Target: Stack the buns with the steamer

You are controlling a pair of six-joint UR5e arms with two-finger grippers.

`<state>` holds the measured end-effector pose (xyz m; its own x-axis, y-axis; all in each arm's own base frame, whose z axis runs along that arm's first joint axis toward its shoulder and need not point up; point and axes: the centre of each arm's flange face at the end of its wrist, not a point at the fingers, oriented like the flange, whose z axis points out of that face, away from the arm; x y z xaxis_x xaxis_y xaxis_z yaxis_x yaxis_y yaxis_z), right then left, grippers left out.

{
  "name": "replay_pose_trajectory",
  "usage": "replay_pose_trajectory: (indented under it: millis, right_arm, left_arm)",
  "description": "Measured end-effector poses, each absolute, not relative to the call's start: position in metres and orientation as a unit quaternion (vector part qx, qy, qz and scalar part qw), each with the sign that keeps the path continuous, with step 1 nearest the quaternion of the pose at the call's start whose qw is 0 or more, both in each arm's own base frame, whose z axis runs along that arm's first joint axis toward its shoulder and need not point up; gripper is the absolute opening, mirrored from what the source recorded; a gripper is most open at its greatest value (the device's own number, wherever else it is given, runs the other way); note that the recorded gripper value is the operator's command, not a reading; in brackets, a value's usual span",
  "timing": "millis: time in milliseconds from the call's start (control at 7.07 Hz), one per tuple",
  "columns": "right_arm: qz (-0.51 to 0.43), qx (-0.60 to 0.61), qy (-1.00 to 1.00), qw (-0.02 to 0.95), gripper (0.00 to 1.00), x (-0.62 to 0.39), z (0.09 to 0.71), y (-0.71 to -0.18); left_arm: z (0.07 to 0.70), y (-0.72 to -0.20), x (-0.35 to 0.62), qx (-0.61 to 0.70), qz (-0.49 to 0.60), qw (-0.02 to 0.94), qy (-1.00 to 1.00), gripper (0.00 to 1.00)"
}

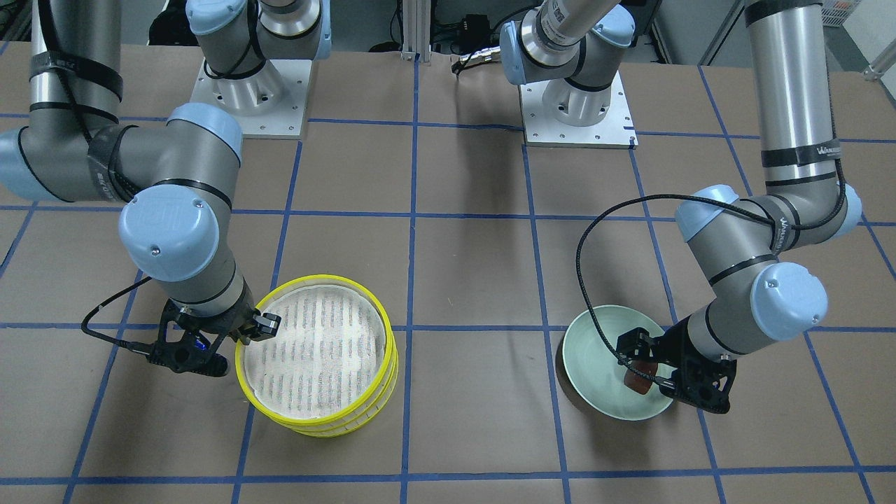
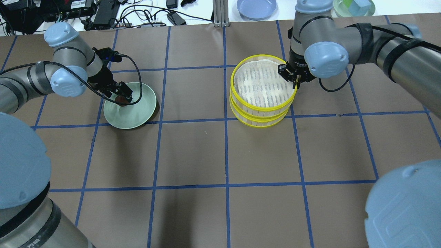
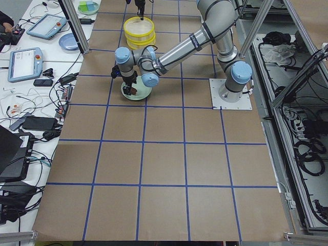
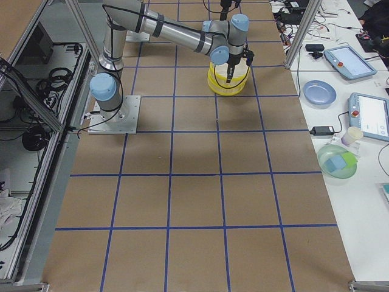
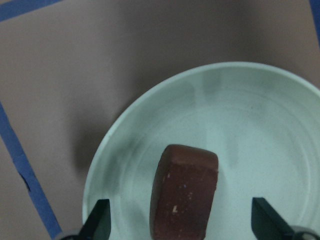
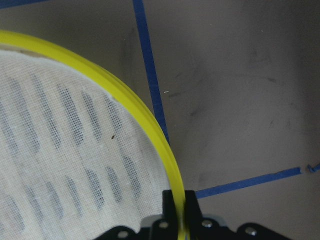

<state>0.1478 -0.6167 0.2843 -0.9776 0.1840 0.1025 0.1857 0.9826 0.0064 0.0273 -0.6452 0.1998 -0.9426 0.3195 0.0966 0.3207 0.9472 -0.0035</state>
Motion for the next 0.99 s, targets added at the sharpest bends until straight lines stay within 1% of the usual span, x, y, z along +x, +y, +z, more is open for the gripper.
replay_pose_trajectory:
  millis: [142, 283, 425, 708, 849, 991]
  right_arm:
    - [-0.011, -0.093, -0.994, 0.051, 0.17, 0.148, 0.282, -0.617]
    - [-0.013, -0.094, -0.994, 0.051, 0.17, 0.149, 0.28, -0.616]
    - [-0.013, -0.098, -0.994, 0.052, 0.18, 0.149, 0.28, -0.615]
    - [-0.011, -0.102, -0.993, 0.052, 0.22, 0.161, 0.281, -0.611]
    - [-0.008, -0.099, -0.994, 0.052, 0.28, 0.169, 0.282, -0.609]
    - [-0.007, -0.097, -0.994, 0.053, 0.29, 0.173, 0.283, -0.608]
  left_arm:
    - [0.197, -0.646, 0.027, -0.163, -0.005, 0.048, -0.985, 0.65]
    - [0.195, -0.647, 0.027, -0.163, -0.005, 0.048, -0.985, 0.23]
    - [0.193, -0.647, 0.028, -0.163, -0.005, 0.048, -0.985, 0.0]
    - [0.194, -0.648, 0.028, -0.163, -0.002, 0.046, -0.986, 0.0]
    - [0.197, -0.649, 0.028, -0.159, 0.002, 0.044, -0.986, 0.0]
    - [0.202, -0.651, 0.029, -0.147, 0.007, 0.042, -0.988, 0.0]
